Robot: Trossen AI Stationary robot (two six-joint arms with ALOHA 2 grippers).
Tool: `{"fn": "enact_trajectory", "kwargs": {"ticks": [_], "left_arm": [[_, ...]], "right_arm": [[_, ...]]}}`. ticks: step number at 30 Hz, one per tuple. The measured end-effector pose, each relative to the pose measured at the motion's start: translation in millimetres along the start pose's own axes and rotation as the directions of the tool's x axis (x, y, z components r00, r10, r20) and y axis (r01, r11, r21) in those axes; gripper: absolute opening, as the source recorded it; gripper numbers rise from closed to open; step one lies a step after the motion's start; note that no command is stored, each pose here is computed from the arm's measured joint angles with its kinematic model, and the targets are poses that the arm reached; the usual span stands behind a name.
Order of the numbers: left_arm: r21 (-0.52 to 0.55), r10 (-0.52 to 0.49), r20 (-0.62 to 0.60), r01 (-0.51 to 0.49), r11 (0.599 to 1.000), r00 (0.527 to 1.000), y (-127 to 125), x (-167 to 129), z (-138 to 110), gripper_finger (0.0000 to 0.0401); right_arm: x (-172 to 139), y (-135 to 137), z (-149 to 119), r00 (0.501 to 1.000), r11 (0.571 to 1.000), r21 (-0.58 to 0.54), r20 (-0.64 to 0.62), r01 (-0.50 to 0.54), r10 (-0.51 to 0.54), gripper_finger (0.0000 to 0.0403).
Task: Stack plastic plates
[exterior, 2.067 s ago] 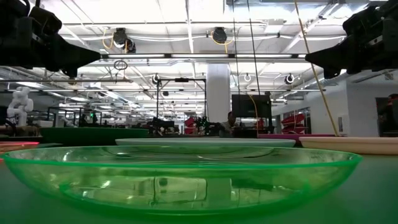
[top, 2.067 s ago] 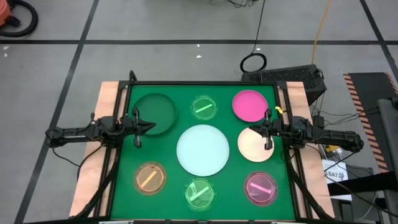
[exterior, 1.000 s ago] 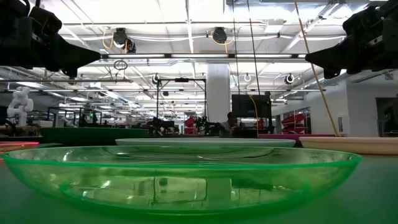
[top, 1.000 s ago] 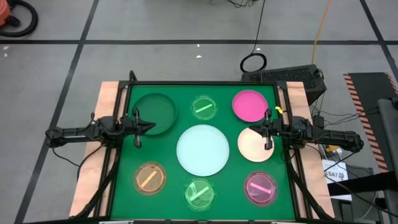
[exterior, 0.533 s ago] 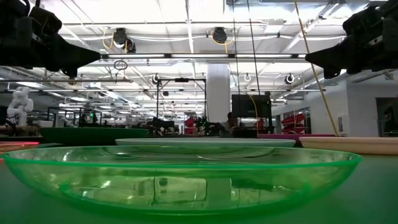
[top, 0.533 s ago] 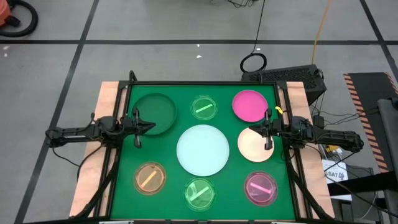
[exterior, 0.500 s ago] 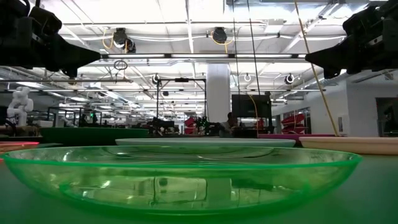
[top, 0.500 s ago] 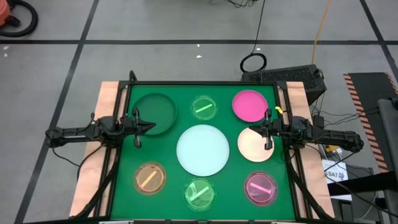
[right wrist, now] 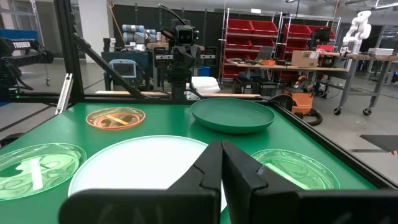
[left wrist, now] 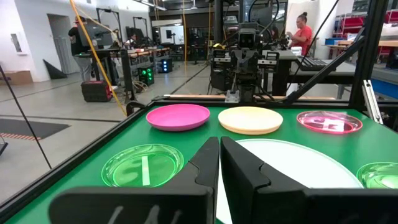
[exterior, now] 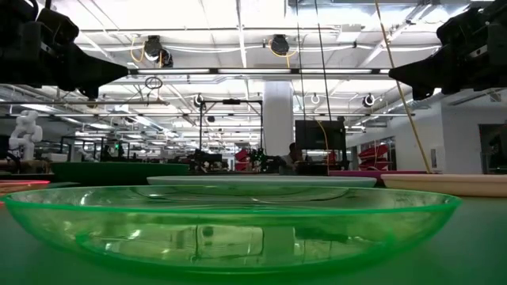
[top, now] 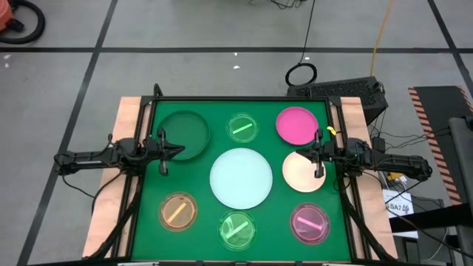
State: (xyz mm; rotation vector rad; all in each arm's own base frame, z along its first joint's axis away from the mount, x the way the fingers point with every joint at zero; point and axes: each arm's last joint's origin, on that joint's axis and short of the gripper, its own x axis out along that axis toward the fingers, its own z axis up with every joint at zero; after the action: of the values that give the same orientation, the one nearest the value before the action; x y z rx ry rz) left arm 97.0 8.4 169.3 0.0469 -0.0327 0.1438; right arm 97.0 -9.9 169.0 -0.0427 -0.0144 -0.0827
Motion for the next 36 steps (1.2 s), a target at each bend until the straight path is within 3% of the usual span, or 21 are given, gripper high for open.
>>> {"fn": "enact_trajectory", "kwargs": {"ticks": [23, 30, 36], "left_arm": [[0.063, 0.019, 0.034, -0.021, 0.998, 0.999, 1, 0, 4, 0.0023], [-0.013, 0.033, 0.065, -0.032, 0.999, 0.997, 3, -8, 38, 0.0023], [-0.035, 0.033, 0.060, -0.031, 0.999, 0.998, 6, -16, 83, 0.0023]], "right_arm": [[0, 0, 0, 1.000, 1.000, 0.000, 0.000, 0.000, 0.000, 0.0000], [0, 0, 0, 1.000, 1.000, 0.000, 0.000, 0.000, 0.000, 0.0000], [0, 0, 0, 1.000, 1.000, 0.000, 0.000, 0.000, 0.000, 0.0000]]}}
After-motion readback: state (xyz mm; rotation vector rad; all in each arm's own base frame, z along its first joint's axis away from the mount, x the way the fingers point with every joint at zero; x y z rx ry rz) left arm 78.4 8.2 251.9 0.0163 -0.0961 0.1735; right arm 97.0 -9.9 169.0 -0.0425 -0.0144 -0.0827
